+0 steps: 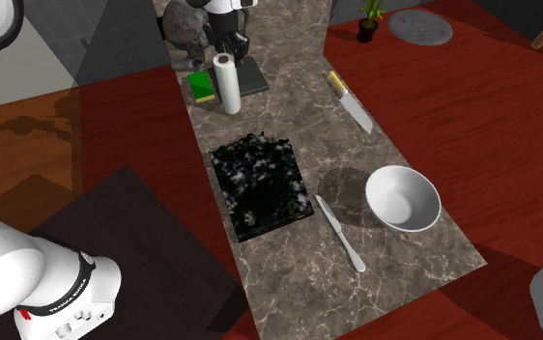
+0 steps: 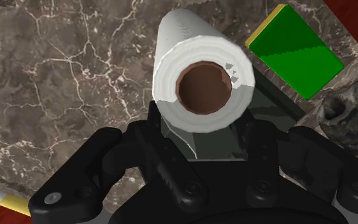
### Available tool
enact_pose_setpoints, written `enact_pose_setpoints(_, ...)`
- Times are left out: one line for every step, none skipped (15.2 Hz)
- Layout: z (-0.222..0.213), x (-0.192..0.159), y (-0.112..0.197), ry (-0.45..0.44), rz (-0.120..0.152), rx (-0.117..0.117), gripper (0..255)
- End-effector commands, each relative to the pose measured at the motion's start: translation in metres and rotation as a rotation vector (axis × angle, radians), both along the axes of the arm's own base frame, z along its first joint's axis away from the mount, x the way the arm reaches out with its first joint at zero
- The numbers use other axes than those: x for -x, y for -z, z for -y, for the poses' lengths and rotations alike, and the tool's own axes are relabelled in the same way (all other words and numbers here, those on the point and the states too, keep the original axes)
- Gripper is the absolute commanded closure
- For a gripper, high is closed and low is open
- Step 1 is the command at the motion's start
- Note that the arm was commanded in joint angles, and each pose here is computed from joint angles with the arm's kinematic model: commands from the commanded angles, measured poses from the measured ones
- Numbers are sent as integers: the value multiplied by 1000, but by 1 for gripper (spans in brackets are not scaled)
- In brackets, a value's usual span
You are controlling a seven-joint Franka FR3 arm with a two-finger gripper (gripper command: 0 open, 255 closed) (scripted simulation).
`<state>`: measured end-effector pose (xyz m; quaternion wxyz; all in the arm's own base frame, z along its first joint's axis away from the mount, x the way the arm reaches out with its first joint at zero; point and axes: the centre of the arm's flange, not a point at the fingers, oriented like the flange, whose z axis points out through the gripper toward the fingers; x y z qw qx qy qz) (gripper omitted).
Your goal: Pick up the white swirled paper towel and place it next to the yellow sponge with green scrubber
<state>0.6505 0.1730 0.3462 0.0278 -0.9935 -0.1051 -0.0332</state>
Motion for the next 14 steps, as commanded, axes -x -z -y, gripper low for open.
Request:
enact_pose_setpoints(0, 0, 1, 0, 0, 0, 255)
enact_pose_setpoints(0, 0, 1, 0, 0, 0, 255)
enact_pose_setpoints(0, 0, 1, 0, 0, 0, 255)
enact_pose_setpoints(0, 0, 1, 0, 0, 0, 255)
enact_pose_setpoints(0, 0, 1, 0, 0, 0, 255)
enact_pose_setpoints(0, 0, 1, 0, 0, 0, 255)
enact_pose_setpoints(0, 0, 1, 0, 0, 0, 0)
enact_pose_setpoints(0, 0, 1, 0, 0, 0, 0)
enact_pose_setpoints(0, 0, 1, 0, 0, 0, 0)
enact_pose_setpoints(0, 0, 1, 0, 0, 0, 0)
enact_pose_setpoints(0, 0, 1, 0, 0, 0, 0)
enact_pose_setpoints(0, 0, 1, 0, 0, 0, 0)
enact_pose_setpoints(1, 1, -12, 0, 0, 0, 0)
enact_pose_setpoints(2, 2, -25, 0, 0, 0, 0)
